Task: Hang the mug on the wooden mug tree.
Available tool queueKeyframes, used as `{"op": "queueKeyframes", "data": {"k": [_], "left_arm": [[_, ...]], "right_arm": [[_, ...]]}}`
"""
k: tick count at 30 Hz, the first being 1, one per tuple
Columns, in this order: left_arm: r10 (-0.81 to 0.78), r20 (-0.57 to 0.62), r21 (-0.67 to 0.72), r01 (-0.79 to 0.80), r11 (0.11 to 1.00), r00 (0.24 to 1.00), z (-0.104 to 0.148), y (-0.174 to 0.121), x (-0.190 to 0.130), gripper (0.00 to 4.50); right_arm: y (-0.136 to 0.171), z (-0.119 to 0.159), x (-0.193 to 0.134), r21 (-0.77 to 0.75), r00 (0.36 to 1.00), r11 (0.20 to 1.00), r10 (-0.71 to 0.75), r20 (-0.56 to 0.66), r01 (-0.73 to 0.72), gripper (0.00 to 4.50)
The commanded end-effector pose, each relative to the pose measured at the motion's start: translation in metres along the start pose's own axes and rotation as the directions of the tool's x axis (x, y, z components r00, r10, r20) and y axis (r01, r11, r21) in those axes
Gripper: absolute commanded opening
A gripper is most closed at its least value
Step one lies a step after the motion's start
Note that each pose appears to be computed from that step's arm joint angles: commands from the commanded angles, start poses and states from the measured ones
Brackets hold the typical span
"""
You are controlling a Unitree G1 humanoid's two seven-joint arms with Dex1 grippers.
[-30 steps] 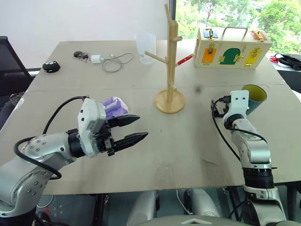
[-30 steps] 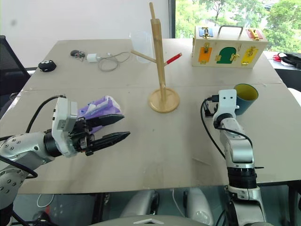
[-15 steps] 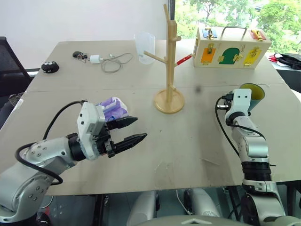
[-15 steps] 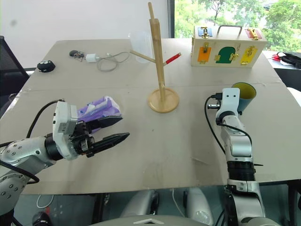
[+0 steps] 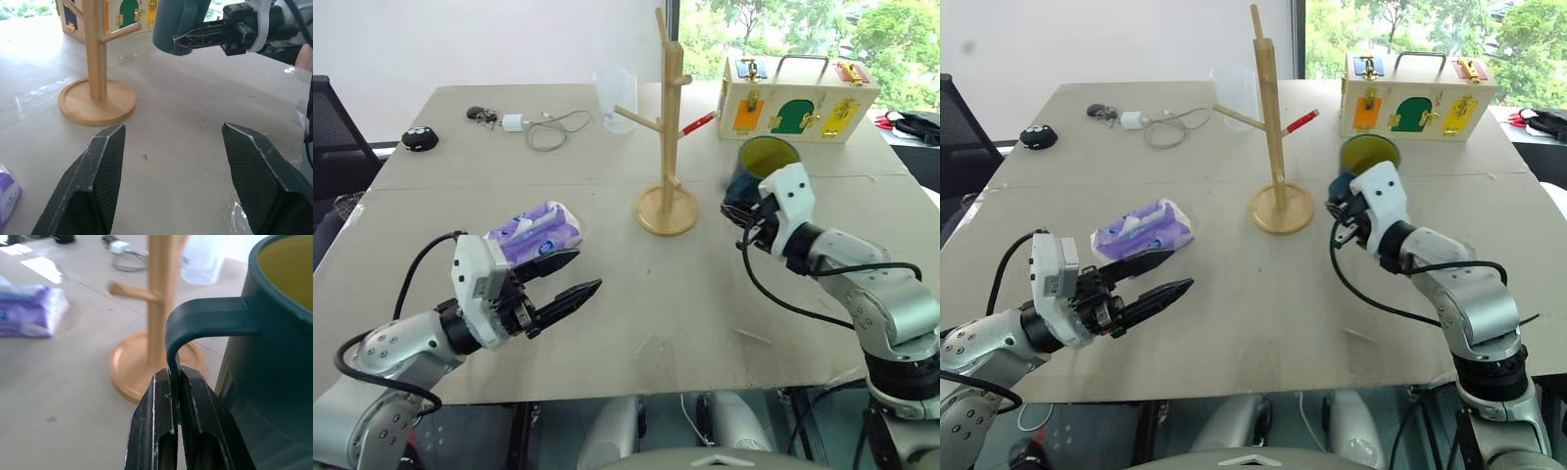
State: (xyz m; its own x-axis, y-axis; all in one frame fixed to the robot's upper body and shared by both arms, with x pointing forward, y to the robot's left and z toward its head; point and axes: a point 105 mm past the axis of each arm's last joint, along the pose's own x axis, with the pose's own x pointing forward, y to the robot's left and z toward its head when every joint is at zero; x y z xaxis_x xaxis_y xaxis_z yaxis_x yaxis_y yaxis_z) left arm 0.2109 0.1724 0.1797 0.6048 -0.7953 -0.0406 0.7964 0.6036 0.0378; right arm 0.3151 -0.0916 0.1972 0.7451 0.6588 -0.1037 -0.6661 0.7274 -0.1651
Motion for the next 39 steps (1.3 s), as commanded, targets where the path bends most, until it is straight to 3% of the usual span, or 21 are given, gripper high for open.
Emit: {"op": "queueKeyframes", "data": {"k": [1, 16, 28, 39], "left_arm": [[-0.013, 0.03, 0.036, 0.012, 0.999, 0.999, 0.01, -0.001, -0.004, 3.17], [-0.051, 0.116, 0.008, 0.051, 0.999, 0.992, 0.023, -0.014, -0.016, 3.17], [0.007, 0.147, 0.009, -0.009, 1.0, 0.989, 0.026, -0.017, -0.023, 3.17], [0.04, 0.228, 0.027, -0.047, 0.999, 0.973, 0.041, -0.02, -0.026, 3.17]], "right_arm": [[-0.007, 0.027, -0.002, -0.044, 0.998, 0.998, 0.041, 0.051, -0.038, 0.05], [-0.057, 0.071, 0.03, -0.135, 0.961, 0.954, 0.274, 0.026, -0.268, 0.05], [-0.044, 0.091, 0.05, -0.22, 0.911, 0.889, 0.413, 0.004, -0.402, 0.05], [-0.047, 0.087, 0.061, -0.239, 0.896, 0.867, 0.441, -0.041, -0.438, 0.05]]}}
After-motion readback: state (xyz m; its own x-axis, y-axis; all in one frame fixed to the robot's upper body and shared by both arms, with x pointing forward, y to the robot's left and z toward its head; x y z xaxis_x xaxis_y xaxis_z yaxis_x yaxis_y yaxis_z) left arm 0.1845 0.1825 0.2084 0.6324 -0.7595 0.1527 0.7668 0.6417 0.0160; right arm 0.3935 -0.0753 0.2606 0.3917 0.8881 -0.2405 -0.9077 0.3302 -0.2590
